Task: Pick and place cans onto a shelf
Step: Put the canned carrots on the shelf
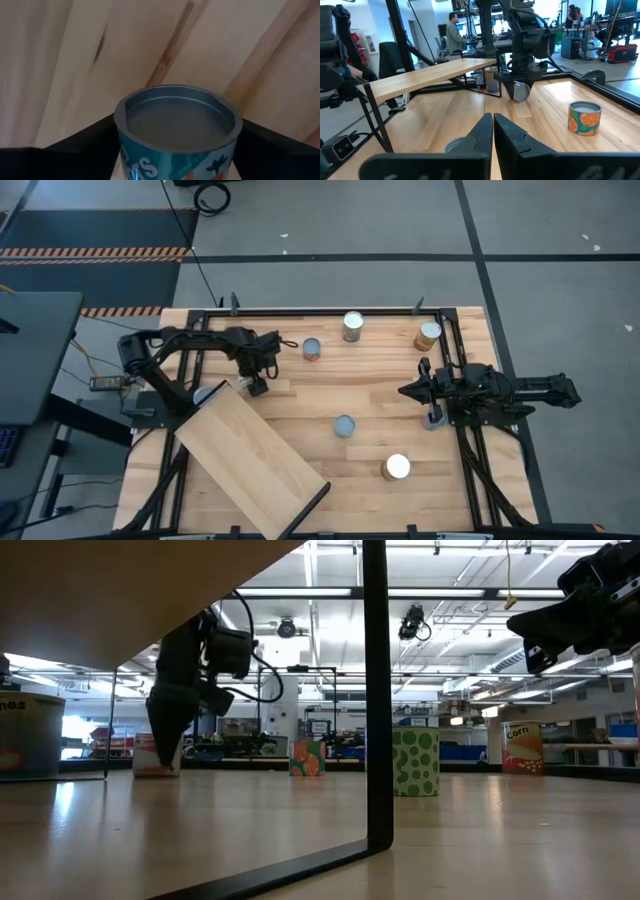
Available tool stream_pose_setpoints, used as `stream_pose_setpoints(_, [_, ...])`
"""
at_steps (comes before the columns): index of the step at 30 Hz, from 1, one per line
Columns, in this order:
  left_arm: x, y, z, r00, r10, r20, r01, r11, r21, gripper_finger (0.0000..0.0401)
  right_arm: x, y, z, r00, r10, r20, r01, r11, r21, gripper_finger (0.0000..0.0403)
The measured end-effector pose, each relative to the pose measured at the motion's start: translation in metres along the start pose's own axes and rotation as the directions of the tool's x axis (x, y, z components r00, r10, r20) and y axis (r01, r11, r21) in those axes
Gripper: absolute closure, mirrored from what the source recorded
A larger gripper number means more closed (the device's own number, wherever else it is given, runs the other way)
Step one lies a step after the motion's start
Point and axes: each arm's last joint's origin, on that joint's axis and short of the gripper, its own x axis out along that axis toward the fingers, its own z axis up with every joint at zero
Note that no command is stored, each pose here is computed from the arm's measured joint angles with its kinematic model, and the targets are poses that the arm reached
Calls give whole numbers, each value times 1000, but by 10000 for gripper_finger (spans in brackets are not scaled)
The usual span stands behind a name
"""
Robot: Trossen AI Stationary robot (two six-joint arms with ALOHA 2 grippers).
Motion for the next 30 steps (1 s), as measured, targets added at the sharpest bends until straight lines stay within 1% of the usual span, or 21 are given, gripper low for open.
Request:
stream_pose_setpoints(3, [0, 0, 0, 1000, 0, -4, 0, 1000, -22, 116, 0, 0, 0, 1000, 1, 0, -1, 1000, 0, 381])
stream_pose_setpoints(7, [-7, 0, 3, 1000, 3, 29, -1, 999, -49, 118, 0, 0, 0, 1000, 1, 0, -1, 1000, 0, 381])
stream_pose_setpoints(9, [-19, -1, 8, 996, 2, 84, 3, 998, -67, 118, 0, 0, 0, 1000, 1, 0, -1, 1000, 0, 381])
stream_pose_setpoints(12, [-47, -6, 14, 984, -1, 178, 14, 997, -75, 118, 0, 0, 0, 1000, 1, 0, -1, 1000, 0, 381])
stream_pose_setpoints(15, [-83, -17, 18, 949, -16, 316, 40, 997, -69, 115, 0, 0, 0, 1000, 1, 0, -1, 1000, 0, 381])
stream_pose_setpoints(17, [-108, -29, 17, 908, -58, 414, 75, 997, -25, 115, 0, 0, 0, 1000, 2, 0, -2, 1000, 0, 381])
stream_pose_setpoints(19, [-129, -44, 12, 860, -128, 494, 118, 992, 51, 115, 0, 0, 0, 1000, 1, 0, -1, 1000, 0, 381])
stream_pose_setpoints(21, [-148, -60, 7, 789, -213, 576, 164, 977, 136, 115, 0, 0, 0, 1000, 2, 1, -2, 1000, 0, 381])
stream_pose_setpoints(24, [-171, -86, -7, 673, -348, 653, 223, 937, 269, 115, 0, 0, 0, 1000, 2, 4, -2, 1000, 0, 381])
stream_pose_setpoints(26, [-183, -104, -16, 594, -443, 671, 232, 893, 384, 115, 0, 0, 1, 1000, 3, 12, -3, 1000, -1, 381])
stream_pose_setpoints(27, [-187, -113, -21, 567, -486, 665, 213, 867, 451, 115, 0, 0, 1, 1000, 3, 12, -3, 1000, -1, 381])
stream_pose_setpoints(28, [-189, -121, -26, 553, -524, 648, 177, 834, 523, 115, 0, 0, 1, 1000, 3, 14, -3, 1000, -1, 381])
stream_pose_setpoints(30, [-190, -139, -34, 536, -593, 602, 92, 749, 656, 114, 0, 0, 2, 1000, 3, 17, -3, 1000, -1, 381])
